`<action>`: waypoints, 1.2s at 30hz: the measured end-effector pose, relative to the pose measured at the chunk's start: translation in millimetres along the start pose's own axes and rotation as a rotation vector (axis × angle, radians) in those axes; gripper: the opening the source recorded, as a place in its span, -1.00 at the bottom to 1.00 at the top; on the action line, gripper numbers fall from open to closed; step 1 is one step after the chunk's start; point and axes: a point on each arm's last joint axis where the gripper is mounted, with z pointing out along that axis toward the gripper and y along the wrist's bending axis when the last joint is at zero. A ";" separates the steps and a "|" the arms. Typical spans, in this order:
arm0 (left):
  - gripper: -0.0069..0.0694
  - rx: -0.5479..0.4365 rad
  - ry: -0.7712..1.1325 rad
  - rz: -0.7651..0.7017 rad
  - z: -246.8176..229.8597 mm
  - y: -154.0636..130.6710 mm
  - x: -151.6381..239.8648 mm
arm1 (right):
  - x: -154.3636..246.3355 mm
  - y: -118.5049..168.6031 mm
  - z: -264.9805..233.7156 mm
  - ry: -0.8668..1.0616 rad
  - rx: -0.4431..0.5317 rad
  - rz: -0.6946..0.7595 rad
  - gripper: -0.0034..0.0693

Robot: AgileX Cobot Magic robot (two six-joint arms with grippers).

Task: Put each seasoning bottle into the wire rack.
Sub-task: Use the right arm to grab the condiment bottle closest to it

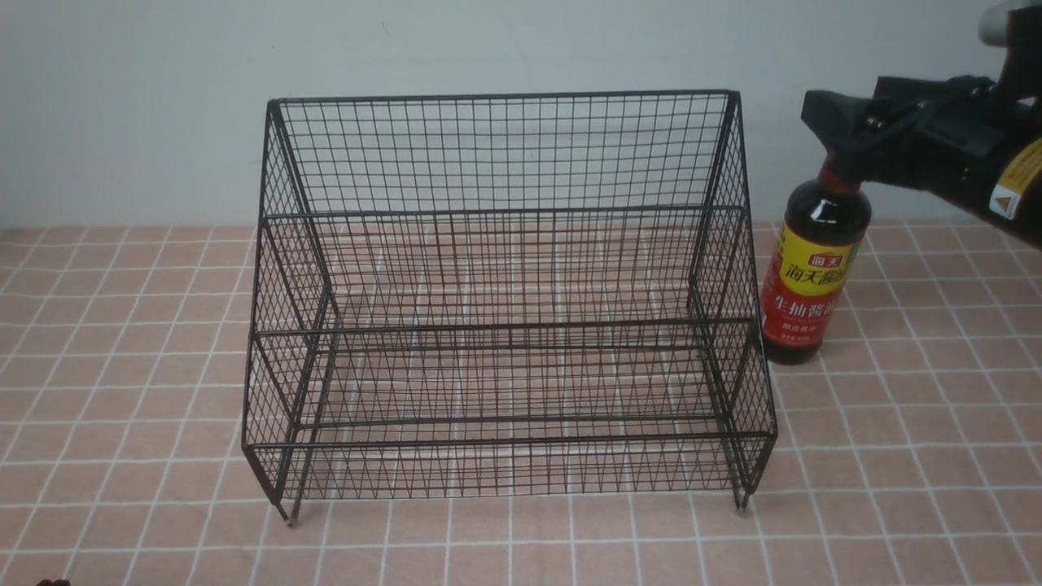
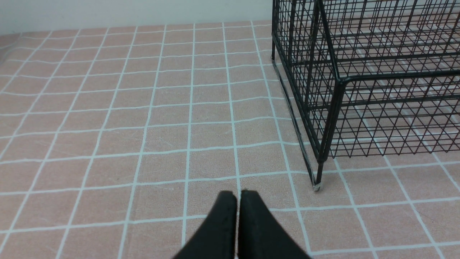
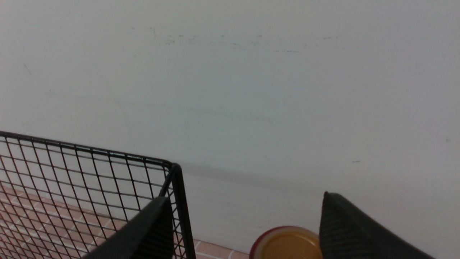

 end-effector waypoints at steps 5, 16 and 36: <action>-0.84 0.000 0.000 0.000 0.0 0.0 0.0 | 0.7 -1.6 2.5 -0.010 0.008 -0.012 0.49; -0.84 0.000 0.000 0.000 0.0 0.0 0.0 | -7.6 0.3 -1.0 -0.057 0.001 -0.018 0.49; -0.84 0.000 0.000 0.000 0.0 0.0 0.0 | 6.2 -8.3 7.4 0.017 0.064 -0.090 0.49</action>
